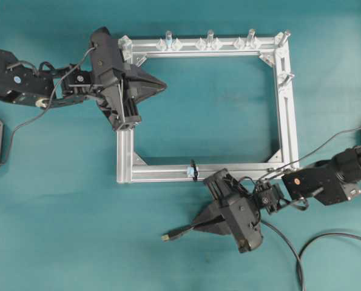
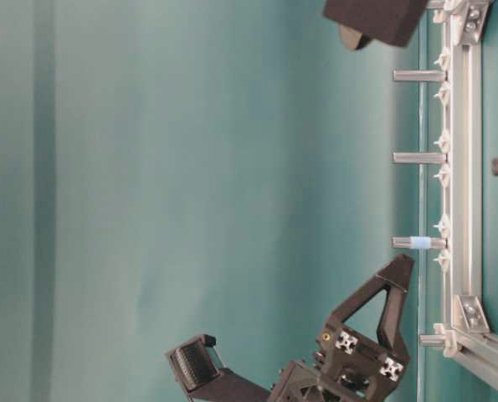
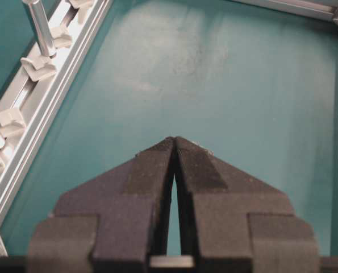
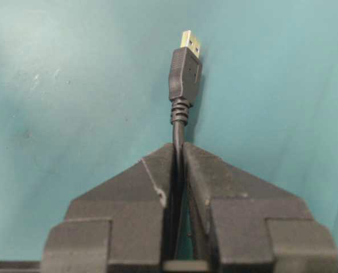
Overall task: Insert the wire through the string loop located in the center.
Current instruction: 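Close the right gripper on the cable just behind the USB plug, then carry the plug left along the bottom rail toward the zip-tie loop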
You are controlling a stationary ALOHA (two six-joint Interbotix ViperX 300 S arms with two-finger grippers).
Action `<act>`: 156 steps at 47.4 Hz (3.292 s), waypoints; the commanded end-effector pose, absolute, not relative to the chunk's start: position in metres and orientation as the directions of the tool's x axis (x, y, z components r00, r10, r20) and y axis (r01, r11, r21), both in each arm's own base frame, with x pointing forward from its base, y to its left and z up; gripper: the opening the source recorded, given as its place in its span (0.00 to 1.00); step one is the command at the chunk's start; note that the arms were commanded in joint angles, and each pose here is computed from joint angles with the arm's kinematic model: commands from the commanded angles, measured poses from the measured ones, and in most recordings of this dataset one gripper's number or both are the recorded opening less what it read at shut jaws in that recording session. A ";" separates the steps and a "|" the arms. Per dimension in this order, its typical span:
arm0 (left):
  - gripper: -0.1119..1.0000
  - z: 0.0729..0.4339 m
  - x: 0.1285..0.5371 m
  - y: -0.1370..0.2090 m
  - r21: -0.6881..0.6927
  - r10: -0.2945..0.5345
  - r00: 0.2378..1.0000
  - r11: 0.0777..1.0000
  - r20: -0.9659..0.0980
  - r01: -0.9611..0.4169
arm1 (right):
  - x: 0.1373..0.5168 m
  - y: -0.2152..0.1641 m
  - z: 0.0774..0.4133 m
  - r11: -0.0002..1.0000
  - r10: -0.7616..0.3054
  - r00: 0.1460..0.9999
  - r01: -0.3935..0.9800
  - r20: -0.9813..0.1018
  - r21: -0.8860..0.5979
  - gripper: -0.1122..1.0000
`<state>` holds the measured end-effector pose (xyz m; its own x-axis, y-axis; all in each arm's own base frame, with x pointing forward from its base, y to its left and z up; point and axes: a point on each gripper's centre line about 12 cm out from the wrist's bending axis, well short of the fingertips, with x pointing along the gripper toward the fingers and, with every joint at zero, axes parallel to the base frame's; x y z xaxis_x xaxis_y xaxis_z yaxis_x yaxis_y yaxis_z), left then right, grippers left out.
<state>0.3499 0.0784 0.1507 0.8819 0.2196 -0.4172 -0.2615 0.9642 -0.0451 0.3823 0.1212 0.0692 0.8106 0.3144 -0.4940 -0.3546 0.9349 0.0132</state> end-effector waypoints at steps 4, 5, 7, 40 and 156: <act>0.10 0.163 0.352 0.077 -0.053 0.218 0.898 0.965 -0.382 -0.257 | 0.384 0.121 0.097 0.935 0.323 0.842 -0.355 -0.432 0.007 0.16; 0.10 0.163 0.352 0.076 -0.053 0.216 0.898 0.965 -0.382 -0.255 | 0.384 0.121 0.099 0.935 0.324 0.843 -0.356 -0.429 0.006 0.16; 0.10 0.163 0.352 0.077 -0.053 0.218 0.898 0.965 -0.382 -0.257 | 0.382 0.121 0.102 0.935 0.324 0.846 -0.356 -0.423 0.005 0.16; 0.10 0.162 0.351 0.077 -0.052 0.218 0.897 0.965 -0.385 -0.256 | 0.365 0.113 0.145 0.939 0.306 0.849 -0.345 -0.432 -0.012 0.16; 0.10 0.163 0.353 0.077 -0.053 0.218 0.898 0.965 -0.382 -0.257 | 0.301 0.031 0.134 0.995 0.099 0.853 -0.083 -0.513 0.053 0.16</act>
<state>0.3493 0.0771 0.1497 0.8813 0.2167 -0.4200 -0.2592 0.9647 -0.0463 0.2982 0.0322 0.1250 0.8329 0.1006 -0.5442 -0.0877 0.9949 0.0497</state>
